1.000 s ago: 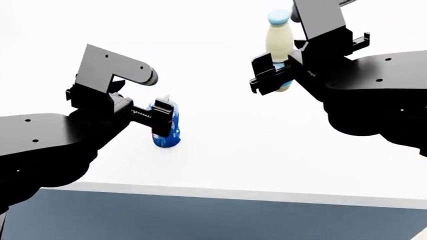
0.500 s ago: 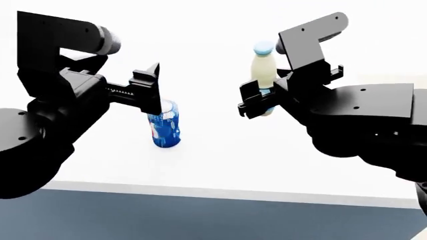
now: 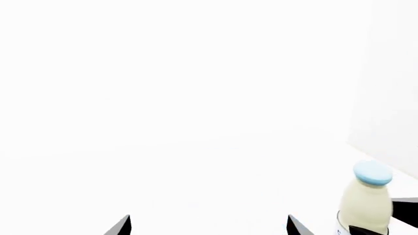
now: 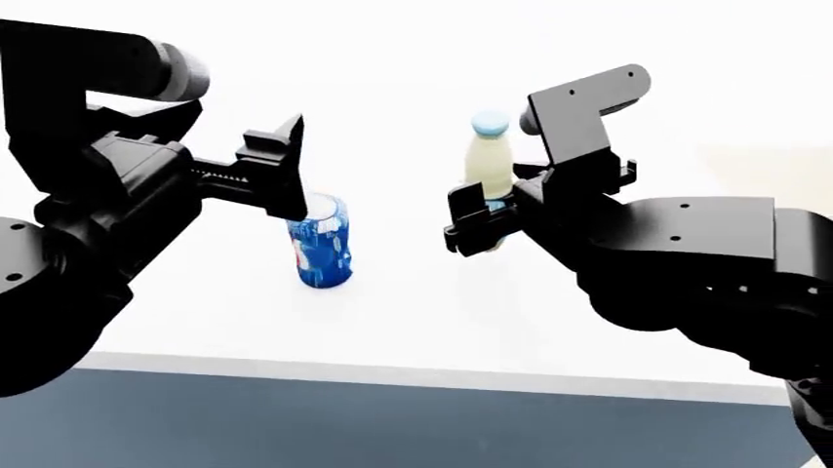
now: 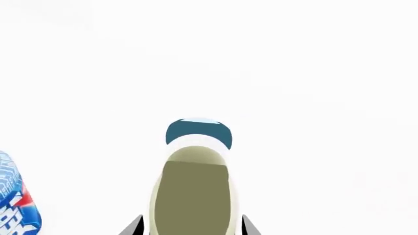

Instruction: Move the drinks to the dining counter.

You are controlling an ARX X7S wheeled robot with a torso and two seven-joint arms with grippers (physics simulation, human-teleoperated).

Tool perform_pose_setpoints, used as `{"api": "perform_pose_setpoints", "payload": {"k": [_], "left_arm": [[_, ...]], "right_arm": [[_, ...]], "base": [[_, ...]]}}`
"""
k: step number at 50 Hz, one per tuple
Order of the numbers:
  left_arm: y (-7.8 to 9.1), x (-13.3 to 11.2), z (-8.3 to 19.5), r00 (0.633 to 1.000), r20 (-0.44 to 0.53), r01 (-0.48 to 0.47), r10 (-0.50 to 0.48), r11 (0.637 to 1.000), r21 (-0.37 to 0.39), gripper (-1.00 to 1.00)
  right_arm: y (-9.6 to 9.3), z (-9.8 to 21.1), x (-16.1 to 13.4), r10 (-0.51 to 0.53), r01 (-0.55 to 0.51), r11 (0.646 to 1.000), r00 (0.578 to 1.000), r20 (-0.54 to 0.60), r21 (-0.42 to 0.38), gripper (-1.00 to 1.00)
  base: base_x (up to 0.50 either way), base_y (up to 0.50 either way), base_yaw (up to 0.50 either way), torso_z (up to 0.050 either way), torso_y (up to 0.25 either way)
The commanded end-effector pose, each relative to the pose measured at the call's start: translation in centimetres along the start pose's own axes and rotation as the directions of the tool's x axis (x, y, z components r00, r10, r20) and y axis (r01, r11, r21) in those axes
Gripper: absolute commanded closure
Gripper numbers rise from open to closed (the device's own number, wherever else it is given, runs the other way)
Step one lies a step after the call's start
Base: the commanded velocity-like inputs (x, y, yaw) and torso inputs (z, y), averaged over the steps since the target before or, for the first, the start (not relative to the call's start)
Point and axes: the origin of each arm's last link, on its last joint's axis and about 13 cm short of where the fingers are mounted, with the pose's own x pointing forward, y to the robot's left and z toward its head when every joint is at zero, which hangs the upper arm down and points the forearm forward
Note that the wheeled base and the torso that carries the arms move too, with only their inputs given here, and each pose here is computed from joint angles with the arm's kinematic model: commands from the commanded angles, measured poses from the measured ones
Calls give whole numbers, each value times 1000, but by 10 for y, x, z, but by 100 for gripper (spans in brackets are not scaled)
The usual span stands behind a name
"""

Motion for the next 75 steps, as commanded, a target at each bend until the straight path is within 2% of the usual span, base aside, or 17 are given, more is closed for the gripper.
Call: {"api": "perform_pose_setpoints", "payload": {"k": [1,22,41,42,63,75], "left_arm": [[1,0,-2,1000,-1,-1,1,1000,-5,-100],[1,-1,-4,1000,-3,0,0,1000,-6,-100],[1,-1,-5,1000,-3,0,0,1000,-9,-100],[1,-1,-5,1000,-4,-1,1,1000,-9,-100],[2,-2,-5,1000,-4,-5,5,1000,-8,-100],[1,-1,-7,1000,-8,-2,2,1000,-9,-100]], "right_arm": [[-2,-2,2,-2,2,1000,1000,-3,15,100],[-4,-10,6,8,-4,998,997,-75,57,100],[-4,-11,6,1,3,999,995,-97,43,100],[-5,-10,6,-29,31,999,996,-88,26,-100],[-5,-5,2,-31,31,999,998,-64,14,-100],[-6,9,-14,-10,10,999,1000,-7,31,-100]], "base": [[0,0,0,0,0],[0,0,0,0,0],[0,0,0,0,0],[0,0,0,0,0],[0,0,0,0,0],[0,0,0,0,0]]}}
